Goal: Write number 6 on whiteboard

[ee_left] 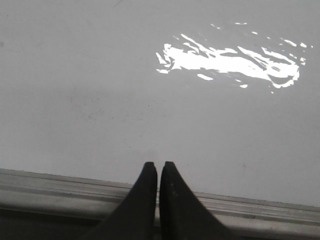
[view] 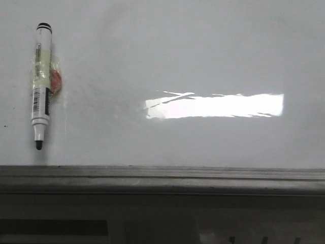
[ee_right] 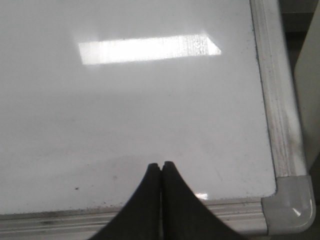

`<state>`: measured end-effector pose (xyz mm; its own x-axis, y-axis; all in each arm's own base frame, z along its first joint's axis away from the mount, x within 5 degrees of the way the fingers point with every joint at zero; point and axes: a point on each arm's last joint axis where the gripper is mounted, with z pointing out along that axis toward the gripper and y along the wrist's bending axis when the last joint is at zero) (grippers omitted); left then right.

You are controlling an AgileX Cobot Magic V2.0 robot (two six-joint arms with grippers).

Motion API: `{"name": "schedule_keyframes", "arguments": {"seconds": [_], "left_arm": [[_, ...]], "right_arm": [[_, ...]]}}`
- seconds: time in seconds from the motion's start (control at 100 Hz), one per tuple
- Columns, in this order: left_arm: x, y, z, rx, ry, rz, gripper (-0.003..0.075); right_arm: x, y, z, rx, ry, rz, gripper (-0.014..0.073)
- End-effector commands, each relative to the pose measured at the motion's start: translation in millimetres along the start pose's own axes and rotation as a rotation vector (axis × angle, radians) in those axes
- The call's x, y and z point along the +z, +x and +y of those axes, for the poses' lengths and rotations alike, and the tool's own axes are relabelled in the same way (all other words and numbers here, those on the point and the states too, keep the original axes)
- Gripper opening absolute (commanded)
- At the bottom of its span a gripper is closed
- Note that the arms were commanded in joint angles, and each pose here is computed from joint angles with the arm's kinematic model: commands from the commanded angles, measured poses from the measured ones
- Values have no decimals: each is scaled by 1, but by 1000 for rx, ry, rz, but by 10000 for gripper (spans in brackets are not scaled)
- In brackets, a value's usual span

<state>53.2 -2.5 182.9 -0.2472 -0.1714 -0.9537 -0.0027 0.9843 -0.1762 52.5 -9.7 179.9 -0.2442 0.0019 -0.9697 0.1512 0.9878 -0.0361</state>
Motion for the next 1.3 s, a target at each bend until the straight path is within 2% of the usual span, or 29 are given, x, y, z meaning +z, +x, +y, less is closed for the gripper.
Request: {"name": "schedule_keyframes", "arguments": {"seconds": [0.0, 1.29], "left_arm": [[1, 3, 1, -8, 7, -45, -20], [1, 2, 1, 15, 2, -58, -20]], "right_arm": [[0, 2, 0, -12, 9, -21, -64], [0, 2, 0, -12, 9, -21, -64]]}}
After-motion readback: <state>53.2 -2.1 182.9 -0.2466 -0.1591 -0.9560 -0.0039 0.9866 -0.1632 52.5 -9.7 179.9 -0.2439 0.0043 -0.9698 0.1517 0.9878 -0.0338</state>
